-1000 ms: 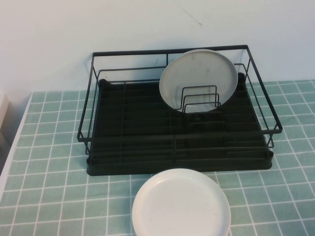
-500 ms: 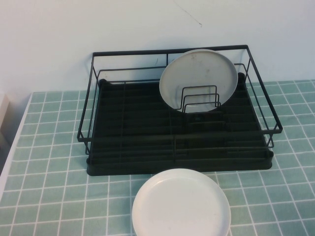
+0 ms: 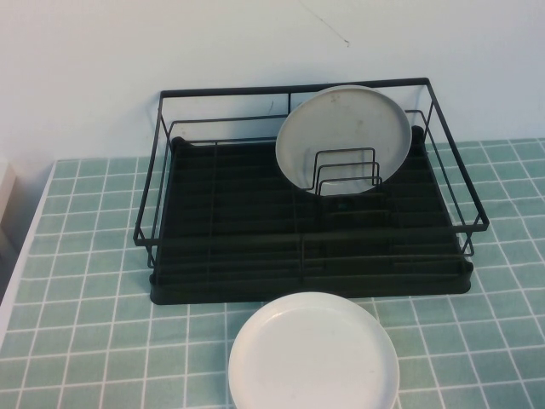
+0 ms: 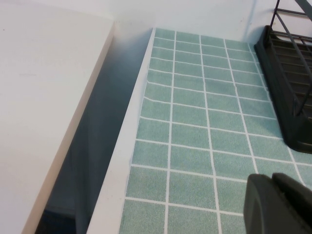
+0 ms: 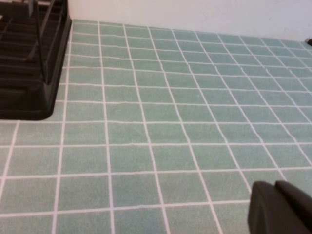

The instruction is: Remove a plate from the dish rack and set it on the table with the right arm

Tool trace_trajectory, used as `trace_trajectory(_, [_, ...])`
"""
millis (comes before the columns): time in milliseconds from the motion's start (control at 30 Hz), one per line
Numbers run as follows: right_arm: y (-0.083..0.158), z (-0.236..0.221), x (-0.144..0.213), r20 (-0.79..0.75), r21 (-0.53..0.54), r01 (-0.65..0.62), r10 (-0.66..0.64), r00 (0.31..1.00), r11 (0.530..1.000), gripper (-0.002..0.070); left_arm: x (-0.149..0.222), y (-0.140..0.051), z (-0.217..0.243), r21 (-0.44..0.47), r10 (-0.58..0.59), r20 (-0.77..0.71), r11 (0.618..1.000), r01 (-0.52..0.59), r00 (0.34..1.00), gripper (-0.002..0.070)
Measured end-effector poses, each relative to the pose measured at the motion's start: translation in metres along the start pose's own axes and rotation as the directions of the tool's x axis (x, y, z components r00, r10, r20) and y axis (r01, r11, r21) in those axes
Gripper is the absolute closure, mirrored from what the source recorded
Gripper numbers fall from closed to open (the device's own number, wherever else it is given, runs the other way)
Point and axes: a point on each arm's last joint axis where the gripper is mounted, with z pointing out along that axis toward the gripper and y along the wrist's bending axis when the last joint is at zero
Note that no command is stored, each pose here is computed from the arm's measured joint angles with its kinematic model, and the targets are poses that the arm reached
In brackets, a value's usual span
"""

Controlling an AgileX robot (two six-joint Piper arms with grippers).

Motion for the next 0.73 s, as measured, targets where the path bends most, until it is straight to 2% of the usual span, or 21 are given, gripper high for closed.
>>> trace_trajectory(733, [0.0, 0.0, -0.0001, 0.0, 0.0, -0.011, 0.011, 1.0, 1.0, 0.0676, 0.0, 0.0, 0.0, 0.0, 0.0, 0.0, 1.0, 0.0, 1.0, 0.0678])
